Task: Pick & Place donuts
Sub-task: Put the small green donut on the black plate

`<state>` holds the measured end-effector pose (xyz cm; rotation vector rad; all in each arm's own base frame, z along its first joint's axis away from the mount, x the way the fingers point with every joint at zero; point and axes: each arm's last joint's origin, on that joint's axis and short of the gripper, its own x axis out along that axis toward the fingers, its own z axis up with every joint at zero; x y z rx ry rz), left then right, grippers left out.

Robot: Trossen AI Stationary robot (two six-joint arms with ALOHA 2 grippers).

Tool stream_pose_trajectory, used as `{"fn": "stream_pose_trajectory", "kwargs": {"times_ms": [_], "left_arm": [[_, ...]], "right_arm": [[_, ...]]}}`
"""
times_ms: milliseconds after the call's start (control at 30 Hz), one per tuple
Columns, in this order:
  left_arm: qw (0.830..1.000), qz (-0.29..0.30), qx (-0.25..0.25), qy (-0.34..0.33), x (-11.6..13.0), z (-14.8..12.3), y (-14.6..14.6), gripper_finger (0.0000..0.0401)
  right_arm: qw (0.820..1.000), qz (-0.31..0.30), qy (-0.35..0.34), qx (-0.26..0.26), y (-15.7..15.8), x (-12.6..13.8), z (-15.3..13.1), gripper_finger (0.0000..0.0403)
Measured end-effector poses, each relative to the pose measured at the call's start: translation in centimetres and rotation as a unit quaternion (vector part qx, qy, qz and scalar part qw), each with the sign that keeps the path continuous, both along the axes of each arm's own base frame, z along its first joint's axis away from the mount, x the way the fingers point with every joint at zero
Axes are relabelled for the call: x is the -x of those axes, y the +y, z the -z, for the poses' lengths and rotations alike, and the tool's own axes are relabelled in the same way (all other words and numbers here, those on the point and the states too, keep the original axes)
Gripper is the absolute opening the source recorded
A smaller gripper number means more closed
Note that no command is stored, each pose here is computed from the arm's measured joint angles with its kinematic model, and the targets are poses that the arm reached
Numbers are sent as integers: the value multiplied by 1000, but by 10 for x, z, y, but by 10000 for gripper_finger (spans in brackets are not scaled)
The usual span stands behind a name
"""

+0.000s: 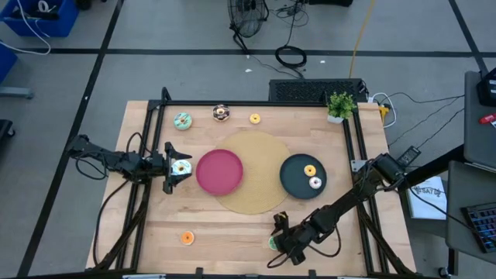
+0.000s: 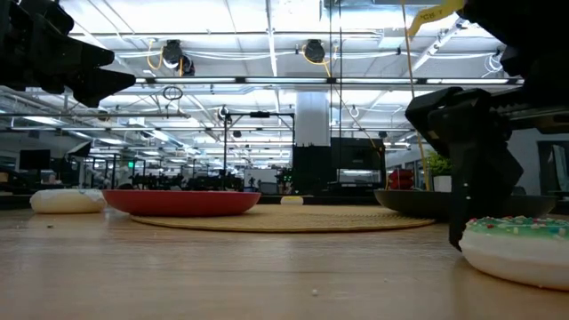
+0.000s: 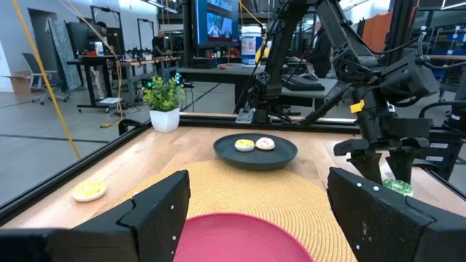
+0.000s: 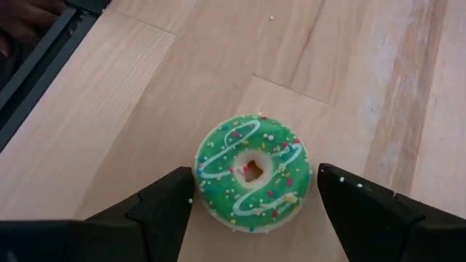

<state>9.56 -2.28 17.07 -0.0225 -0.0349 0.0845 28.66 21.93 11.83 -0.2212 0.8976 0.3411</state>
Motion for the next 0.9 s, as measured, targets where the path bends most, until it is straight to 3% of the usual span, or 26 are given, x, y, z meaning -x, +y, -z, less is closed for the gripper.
{"fn": "stream_pose_trajectory", "kwargs": {"times_ms": [167,600,900], "left_arm": [[1000,0,0,0,0,0,0,319],[1000,0,0,0,0,0,0,319],[1000,0,0,0,0,0,0,319]], "right_arm": [[1000,-7,10,-7,0,1,1,272],[1000,-16,16,-12,1,1,1,210],[1000,-16,16,-11,1,1,1,205]]}}
